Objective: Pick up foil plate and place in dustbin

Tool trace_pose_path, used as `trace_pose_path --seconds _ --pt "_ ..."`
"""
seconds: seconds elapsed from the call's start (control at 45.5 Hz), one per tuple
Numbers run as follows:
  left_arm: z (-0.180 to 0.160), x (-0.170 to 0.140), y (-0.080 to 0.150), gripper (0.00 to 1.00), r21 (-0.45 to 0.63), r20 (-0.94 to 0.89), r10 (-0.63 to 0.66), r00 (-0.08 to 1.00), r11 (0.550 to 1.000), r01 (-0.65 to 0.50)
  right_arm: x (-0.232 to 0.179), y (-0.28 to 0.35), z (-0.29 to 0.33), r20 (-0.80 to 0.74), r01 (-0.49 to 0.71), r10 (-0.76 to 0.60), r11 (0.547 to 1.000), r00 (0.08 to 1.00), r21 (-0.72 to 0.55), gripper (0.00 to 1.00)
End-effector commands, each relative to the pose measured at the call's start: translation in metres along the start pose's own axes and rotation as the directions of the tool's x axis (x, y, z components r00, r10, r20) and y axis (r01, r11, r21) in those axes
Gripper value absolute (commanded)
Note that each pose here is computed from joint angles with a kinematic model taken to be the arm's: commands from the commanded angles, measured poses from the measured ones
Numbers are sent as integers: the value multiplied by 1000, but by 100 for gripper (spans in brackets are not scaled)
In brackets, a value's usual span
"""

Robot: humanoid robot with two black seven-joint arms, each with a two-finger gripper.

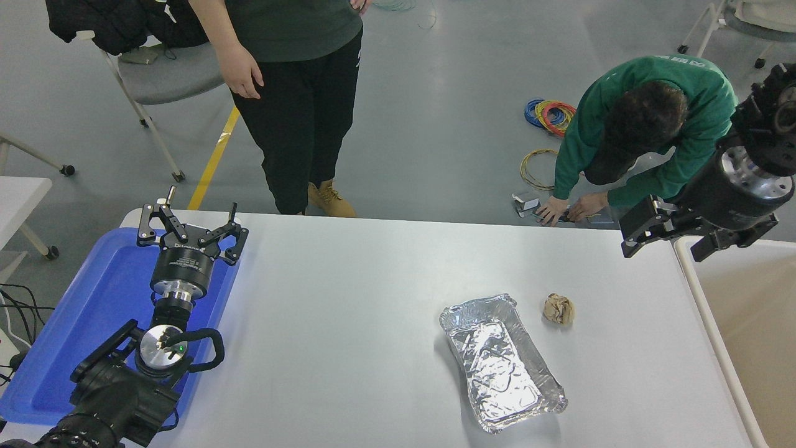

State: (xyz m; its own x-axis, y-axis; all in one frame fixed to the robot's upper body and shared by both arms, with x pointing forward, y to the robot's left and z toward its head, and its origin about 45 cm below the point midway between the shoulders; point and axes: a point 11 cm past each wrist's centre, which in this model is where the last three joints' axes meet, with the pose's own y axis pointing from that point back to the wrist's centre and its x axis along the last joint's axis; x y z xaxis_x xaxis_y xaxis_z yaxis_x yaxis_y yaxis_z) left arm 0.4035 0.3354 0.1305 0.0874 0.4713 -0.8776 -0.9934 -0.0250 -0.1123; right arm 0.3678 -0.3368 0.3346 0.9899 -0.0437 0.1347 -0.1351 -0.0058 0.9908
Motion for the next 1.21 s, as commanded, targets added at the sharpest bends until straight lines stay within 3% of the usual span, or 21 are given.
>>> trace_pose_path --seconds 0.0,1.187 --pt "-1 0 0 100 0 -1 0 1000 1000 0 1 1 -2 -4 -5 5 1000 1000 5 100" --pt "0 0 0 100 0 0 0 1000 1000 0 6 -7 -2 -2 -15 15 1000 1000 7 100"
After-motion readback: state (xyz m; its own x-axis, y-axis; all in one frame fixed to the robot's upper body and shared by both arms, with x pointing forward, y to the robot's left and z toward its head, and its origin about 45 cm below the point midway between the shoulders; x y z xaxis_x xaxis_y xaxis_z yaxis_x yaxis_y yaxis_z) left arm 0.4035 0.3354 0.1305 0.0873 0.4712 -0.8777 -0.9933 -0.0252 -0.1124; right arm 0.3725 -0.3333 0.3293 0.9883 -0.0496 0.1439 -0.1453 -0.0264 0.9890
